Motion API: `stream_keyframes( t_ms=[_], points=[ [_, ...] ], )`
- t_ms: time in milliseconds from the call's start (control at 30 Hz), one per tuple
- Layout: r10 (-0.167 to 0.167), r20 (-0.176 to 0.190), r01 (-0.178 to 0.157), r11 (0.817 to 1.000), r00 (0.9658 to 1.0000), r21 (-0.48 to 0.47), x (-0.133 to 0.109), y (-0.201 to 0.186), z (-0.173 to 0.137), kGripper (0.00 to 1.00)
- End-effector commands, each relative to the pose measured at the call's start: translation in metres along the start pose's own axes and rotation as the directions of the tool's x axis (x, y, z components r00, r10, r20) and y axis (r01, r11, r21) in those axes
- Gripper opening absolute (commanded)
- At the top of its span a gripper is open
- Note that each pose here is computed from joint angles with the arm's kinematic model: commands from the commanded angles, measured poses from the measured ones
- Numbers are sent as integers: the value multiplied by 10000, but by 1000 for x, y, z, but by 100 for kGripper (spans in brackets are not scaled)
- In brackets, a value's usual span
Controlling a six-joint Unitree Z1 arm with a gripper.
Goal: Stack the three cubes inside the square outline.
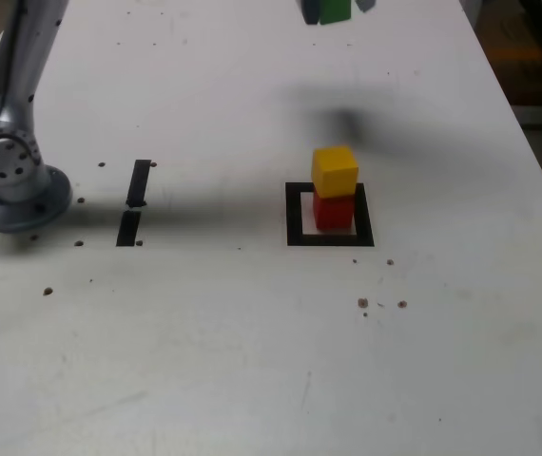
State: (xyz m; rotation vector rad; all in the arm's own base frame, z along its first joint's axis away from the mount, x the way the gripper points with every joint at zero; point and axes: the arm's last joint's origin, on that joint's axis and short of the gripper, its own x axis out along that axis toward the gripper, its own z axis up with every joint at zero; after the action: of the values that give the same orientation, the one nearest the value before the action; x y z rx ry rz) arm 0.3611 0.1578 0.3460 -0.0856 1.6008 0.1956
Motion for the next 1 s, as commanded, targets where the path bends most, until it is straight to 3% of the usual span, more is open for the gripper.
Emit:
stream_keyframes(
  t_ms=[0,200,400,733,967],
  points=[
    [8,-72,-5,9990,10000,457,-6,-36,-3,21],
    [30,-78,-23,9960,10000,899,-21,-102,-26,21],
    [-70,-271,97,9950,9996,993,-24,-145,-47,21],
    [-288,-596,344,9949,9978,949,-14,-169,-45,21],
    [-227,-1003,321,9951,9947,932,0,-175,-37,21]
  ],
)
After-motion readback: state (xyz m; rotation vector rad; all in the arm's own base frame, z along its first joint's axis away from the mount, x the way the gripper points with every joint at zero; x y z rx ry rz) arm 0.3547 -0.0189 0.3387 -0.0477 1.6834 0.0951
